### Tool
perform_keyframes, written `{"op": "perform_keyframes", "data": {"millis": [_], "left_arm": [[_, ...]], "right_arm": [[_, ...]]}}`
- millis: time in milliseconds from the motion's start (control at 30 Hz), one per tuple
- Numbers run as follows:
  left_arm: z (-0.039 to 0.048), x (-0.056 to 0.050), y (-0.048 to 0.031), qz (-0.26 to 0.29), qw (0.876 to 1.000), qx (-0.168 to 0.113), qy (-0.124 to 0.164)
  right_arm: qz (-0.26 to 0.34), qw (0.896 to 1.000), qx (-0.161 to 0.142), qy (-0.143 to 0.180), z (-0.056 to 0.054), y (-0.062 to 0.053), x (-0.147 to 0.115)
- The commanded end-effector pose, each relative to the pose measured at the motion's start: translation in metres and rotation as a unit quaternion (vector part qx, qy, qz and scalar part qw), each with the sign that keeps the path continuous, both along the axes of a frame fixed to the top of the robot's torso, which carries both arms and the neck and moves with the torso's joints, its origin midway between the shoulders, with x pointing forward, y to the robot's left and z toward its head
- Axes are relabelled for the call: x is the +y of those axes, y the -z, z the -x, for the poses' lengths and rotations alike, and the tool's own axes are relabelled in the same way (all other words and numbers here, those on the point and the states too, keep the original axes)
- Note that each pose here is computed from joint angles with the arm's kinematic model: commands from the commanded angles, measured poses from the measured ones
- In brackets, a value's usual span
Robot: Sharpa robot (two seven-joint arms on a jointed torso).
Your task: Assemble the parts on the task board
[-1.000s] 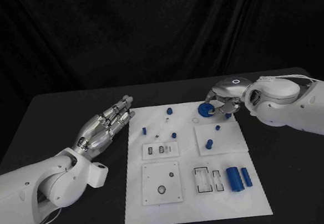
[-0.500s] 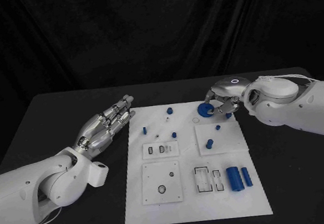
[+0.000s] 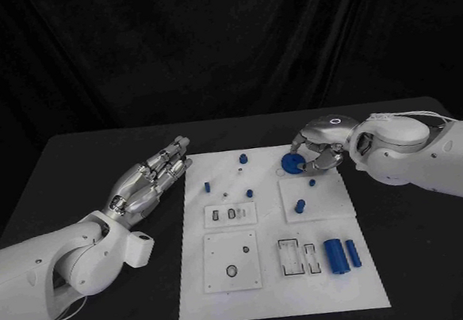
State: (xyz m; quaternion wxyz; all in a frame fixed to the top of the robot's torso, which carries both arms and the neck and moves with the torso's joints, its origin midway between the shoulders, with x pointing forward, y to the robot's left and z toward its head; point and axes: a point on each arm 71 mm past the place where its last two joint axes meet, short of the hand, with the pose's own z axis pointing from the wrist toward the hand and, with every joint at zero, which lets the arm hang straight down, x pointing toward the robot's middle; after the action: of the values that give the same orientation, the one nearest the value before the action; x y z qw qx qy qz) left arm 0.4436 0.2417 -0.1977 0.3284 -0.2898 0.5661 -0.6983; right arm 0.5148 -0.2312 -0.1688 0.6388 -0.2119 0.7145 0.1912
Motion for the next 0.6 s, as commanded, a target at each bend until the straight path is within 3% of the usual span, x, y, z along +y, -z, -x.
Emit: {"op": "perform_keyframes", "data": {"millis": [33, 200, 600], "left_arm": [[0.0006, -0.001, -0.0028, 0.009, 1.000, -0.009, 0.007], [0.0001, -0.001, -0.0024, 0.008, 1.000, -0.008, 0.007], [-0.0009, -0.002, -0.0017, 0.007, 1.000, -0.006, 0.010]], "right_arm": [[-0.016, 1.000, -0.005, -0.018, 0.003, -0.006, 0.008], [-0.028, 0.999, -0.004, -0.035, 0.005, -0.012, 0.021], [-0.033, 0.998, 0.008, -0.055, 0.002, -0.012, 0.047]]}}
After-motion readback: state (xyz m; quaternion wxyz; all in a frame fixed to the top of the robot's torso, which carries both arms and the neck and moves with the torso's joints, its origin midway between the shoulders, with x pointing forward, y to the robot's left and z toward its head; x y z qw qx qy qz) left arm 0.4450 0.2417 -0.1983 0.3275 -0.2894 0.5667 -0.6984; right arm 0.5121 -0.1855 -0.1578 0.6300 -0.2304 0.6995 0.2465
